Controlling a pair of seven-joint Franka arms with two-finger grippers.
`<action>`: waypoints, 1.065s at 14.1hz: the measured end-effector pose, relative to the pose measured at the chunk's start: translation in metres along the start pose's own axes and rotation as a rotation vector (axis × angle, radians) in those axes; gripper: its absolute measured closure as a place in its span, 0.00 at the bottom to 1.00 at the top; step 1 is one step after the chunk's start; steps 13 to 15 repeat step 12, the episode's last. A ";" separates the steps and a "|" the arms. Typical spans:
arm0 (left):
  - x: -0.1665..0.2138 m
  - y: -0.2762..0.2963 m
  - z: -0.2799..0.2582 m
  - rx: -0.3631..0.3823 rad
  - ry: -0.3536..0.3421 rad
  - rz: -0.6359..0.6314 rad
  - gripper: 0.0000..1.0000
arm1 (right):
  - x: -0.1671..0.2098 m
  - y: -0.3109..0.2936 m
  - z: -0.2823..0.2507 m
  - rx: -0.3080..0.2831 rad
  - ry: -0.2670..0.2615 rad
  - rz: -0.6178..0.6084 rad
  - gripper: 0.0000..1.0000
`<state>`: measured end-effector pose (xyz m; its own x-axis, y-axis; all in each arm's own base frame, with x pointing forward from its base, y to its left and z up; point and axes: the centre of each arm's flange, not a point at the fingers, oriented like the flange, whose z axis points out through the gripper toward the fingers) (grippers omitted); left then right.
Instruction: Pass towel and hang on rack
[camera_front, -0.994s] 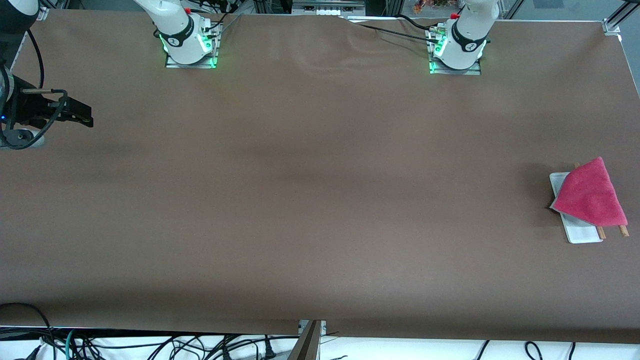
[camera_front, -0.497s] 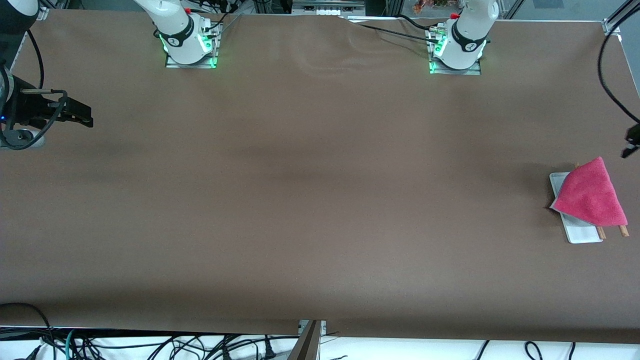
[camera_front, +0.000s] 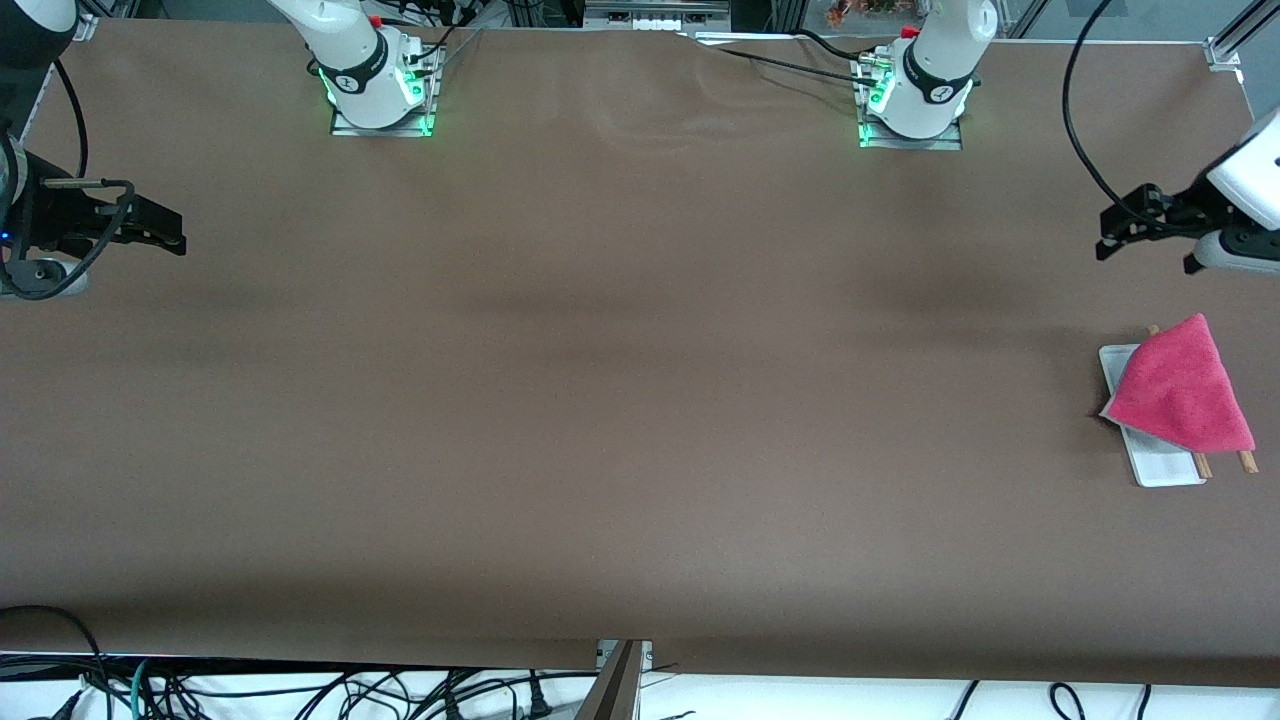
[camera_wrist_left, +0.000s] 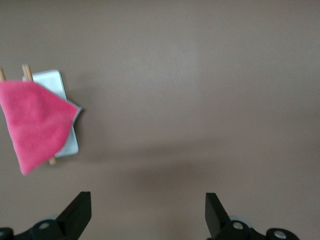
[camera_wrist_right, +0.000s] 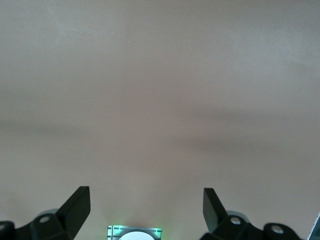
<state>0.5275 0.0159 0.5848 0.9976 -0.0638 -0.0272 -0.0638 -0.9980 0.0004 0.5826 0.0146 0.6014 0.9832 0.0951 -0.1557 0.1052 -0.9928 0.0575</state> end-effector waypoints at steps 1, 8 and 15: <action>-0.005 0.006 -0.002 0.000 -0.012 -0.034 0.00 | 0.000 0.000 0.000 0.000 0.000 0.000 0.00; -0.010 0.016 -0.003 -0.009 -0.024 -0.107 0.00 | 0.001 0.004 0.003 0.001 -0.005 0.007 0.00; -0.011 0.018 -0.004 -0.032 -0.021 -0.113 0.00 | 0.003 0.004 0.005 0.001 -0.008 0.007 0.00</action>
